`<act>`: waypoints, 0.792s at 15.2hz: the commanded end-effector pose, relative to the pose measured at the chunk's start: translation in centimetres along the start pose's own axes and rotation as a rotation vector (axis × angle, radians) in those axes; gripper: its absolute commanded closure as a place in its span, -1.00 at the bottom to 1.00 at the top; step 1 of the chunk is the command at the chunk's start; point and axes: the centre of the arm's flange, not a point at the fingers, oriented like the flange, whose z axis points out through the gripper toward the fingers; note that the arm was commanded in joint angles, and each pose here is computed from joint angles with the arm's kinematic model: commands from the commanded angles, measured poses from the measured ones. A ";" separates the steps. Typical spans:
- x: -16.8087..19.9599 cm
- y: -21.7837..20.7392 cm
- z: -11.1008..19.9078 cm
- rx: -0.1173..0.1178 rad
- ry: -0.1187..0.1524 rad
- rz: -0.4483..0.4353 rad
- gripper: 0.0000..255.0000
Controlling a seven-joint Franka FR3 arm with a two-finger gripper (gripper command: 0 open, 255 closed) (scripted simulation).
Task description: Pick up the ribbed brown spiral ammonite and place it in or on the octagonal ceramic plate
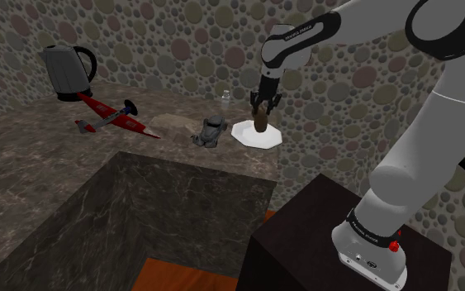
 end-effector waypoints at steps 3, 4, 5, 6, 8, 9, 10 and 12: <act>0.1 0.0 2.0 0.000 0.001 0.000 1.00; 0.1 0.1 2.6 0.000 0.001 0.000 1.00; 0.1 0.1 2.9 0.000 0.001 0.000 1.00; 0.1 0.1 2.9 0.000 0.001 0.000 1.00; 0.1 0.1 2.9 0.000 0.001 0.000 1.00; 0.1 0.1 2.9 0.000 0.001 0.000 1.00; 0.1 0.1 2.9 0.000 0.001 0.000 1.00; 0.1 0.1 2.9 0.000 0.001 0.000 1.00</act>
